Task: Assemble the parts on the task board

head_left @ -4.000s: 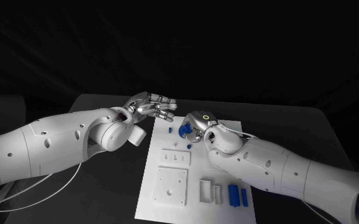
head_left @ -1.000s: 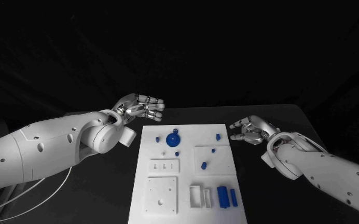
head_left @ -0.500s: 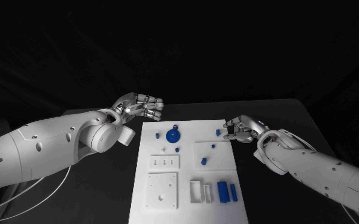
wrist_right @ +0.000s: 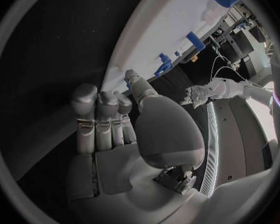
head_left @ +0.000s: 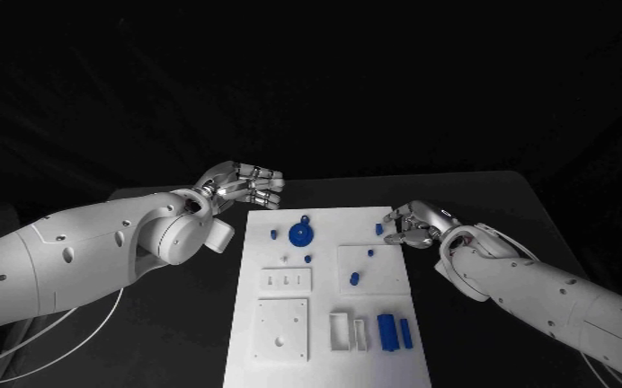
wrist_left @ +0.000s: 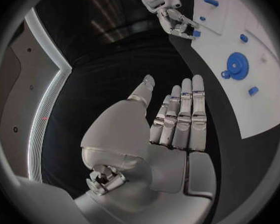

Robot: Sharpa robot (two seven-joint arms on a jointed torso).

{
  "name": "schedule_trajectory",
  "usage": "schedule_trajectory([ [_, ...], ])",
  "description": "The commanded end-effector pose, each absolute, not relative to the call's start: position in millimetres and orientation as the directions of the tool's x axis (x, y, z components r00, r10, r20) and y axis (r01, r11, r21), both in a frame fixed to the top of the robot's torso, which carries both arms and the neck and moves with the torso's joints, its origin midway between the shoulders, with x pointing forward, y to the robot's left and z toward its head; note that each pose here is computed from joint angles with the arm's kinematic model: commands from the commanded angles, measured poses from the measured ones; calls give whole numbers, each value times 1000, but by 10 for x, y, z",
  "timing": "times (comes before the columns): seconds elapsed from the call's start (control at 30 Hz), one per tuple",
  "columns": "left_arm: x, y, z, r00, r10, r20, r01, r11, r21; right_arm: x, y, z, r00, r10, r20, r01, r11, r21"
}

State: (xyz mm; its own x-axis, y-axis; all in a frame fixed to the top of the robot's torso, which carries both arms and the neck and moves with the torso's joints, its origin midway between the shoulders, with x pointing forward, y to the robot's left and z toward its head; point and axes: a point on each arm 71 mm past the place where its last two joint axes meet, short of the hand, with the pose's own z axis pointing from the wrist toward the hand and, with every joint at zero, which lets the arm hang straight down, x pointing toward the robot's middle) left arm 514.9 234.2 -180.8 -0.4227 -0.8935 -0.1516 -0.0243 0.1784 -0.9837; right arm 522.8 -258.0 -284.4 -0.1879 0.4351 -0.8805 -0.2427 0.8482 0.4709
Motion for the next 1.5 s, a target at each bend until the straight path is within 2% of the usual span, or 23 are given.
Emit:
schedule_trajectory([
  [0.03,5141,2311,-1800,-444,-884,-147,-12,170,-985,5232,-2559,-2870,-204,416,-887,-244,855,457],
  [1.5,5133,2284,-1803,-453,-880,-144,-20,171,-985,5258,-2368,-2904,-234,422,-876,-254,843,474],
])
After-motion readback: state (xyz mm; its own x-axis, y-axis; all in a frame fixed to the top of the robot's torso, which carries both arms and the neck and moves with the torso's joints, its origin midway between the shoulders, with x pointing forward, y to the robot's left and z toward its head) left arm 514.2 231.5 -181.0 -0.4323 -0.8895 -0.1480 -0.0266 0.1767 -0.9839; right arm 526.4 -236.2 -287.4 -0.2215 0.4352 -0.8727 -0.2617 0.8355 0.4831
